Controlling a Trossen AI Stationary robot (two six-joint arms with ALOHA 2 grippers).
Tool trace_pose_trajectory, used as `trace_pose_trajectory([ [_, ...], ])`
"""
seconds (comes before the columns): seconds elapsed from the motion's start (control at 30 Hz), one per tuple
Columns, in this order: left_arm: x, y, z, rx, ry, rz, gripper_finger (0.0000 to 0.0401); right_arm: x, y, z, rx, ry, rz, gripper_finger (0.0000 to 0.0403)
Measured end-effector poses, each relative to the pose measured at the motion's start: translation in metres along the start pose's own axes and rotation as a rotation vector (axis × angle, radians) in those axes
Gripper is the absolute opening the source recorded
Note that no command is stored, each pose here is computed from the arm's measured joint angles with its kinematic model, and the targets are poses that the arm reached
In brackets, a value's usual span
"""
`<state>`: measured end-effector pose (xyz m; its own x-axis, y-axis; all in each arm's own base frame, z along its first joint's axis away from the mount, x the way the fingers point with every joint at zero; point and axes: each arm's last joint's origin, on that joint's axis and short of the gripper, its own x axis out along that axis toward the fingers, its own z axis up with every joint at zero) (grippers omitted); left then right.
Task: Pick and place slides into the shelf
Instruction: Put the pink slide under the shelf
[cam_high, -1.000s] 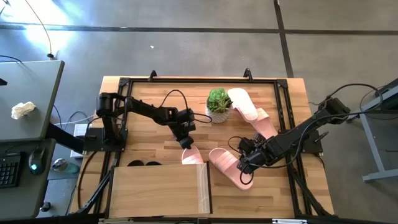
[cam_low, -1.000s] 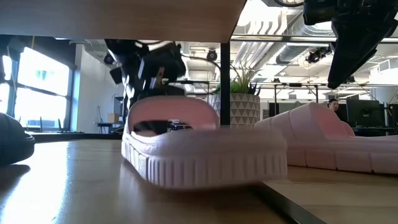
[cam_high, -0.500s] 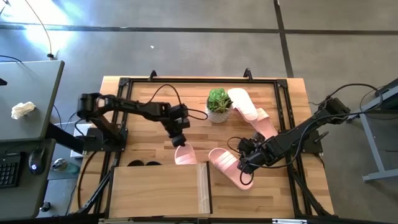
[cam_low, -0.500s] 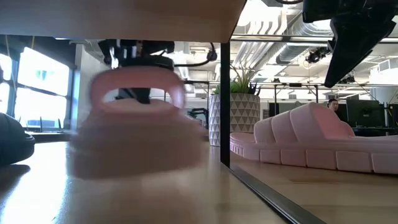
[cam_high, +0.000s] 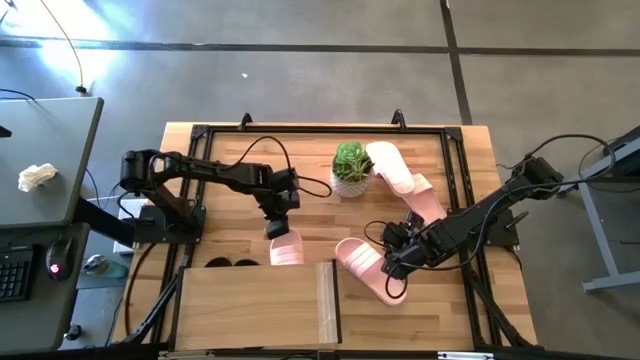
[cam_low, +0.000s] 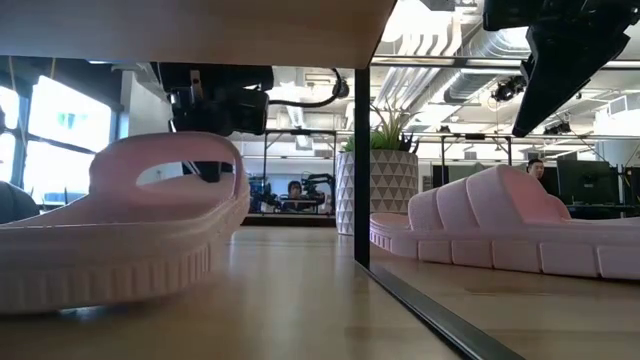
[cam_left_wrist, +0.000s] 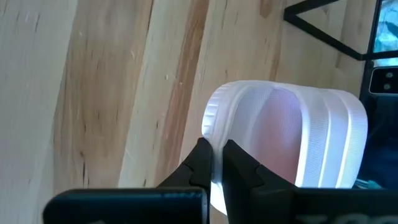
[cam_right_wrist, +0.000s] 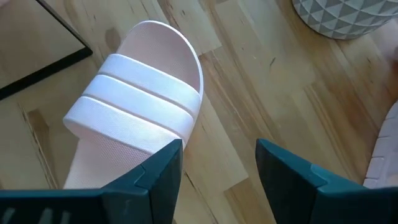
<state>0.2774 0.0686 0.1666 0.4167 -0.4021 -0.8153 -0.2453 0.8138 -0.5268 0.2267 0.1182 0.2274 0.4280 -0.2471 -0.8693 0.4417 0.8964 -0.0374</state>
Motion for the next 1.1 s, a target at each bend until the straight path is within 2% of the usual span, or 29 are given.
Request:
trace_pose_trajectory([
  [0.23, 0.010, -0.019, -0.003, 0.105, 0.029, -0.047, 0.0004, 0.000, 0.000, 0.001, 0.000, -0.020, -0.013, 0.0192],
  [0.67, 0.029, -0.057, -0.012, 0.227, 0.053, -0.076, 0.0002, 0.000, 0.000, 0.001, 0.000, -0.028, -0.019, 0.0192],
  [1.1, 0.031, -0.062, -0.015, 0.218, 0.065, -0.094, 0.0004, 0.000, 0.000, 0.001, -0.005, -0.027, -0.014, 0.0192],
])
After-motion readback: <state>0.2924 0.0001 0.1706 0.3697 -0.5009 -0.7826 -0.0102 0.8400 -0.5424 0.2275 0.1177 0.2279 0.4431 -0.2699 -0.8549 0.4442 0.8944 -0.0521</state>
